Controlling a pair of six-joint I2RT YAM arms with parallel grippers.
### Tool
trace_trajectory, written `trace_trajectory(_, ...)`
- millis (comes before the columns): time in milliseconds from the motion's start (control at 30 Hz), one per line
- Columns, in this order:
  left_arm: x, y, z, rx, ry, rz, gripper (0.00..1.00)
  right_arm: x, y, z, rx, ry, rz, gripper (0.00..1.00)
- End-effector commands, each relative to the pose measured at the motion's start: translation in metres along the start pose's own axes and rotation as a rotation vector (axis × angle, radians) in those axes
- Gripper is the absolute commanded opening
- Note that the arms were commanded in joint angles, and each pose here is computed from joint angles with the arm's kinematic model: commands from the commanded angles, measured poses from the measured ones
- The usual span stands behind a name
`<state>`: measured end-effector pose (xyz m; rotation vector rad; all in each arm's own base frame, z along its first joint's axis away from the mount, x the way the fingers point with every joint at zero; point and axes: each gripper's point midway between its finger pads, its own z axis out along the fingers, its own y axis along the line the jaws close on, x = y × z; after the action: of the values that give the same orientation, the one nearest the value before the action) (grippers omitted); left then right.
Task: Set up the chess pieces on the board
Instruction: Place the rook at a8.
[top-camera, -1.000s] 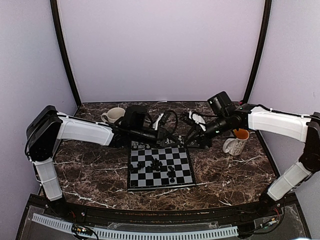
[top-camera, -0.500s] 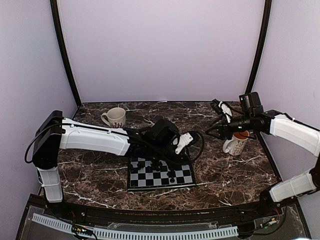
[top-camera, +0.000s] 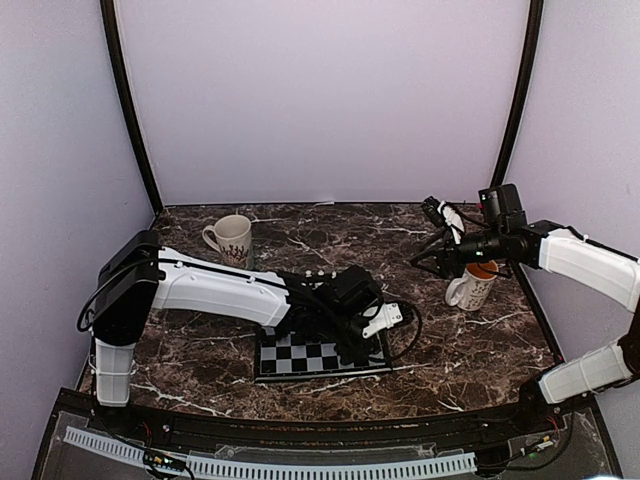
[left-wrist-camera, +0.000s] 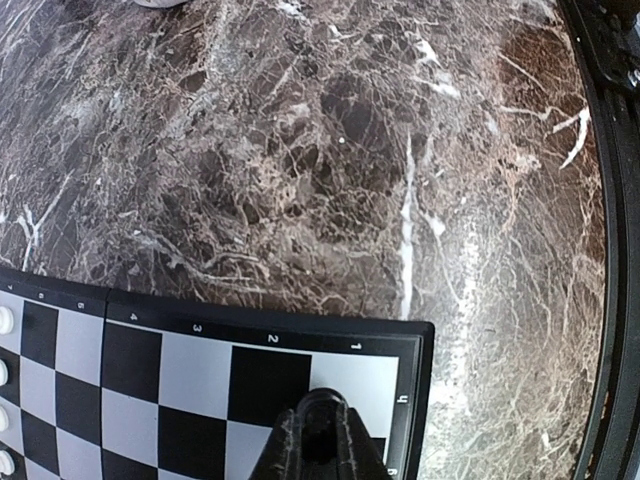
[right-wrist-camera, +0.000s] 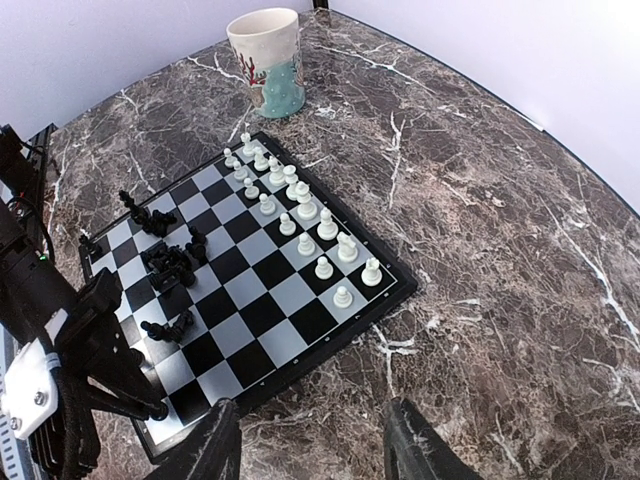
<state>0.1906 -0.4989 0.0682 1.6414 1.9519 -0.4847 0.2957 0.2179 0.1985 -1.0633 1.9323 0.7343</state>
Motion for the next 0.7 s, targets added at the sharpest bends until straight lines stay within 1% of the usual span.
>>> trace_trajectory(0,-0.007,-0.006,-0.004,0.018,0.003,0.033,0.09,0.0,-0.002,0.003,0.002,-0.013,-0.015,0.49)
trace_trajectory(267,-0.006,-0.018,0.0,0.081,0.013,0.043,0.09,0.002,-0.002,0.004,-0.006,-0.005,-0.018,0.49)
trace_trajectory(567,-0.001,-0.018,0.006,0.067,0.042,0.06,0.09,0.004,-0.001,0.005,-0.014,-0.002,-0.016,0.49)
trace_trajectory(667,0.001,-0.019,0.007,0.066,0.05,0.063,0.11,0.004,-0.001,0.006,-0.017,0.0,-0.016,0.49)
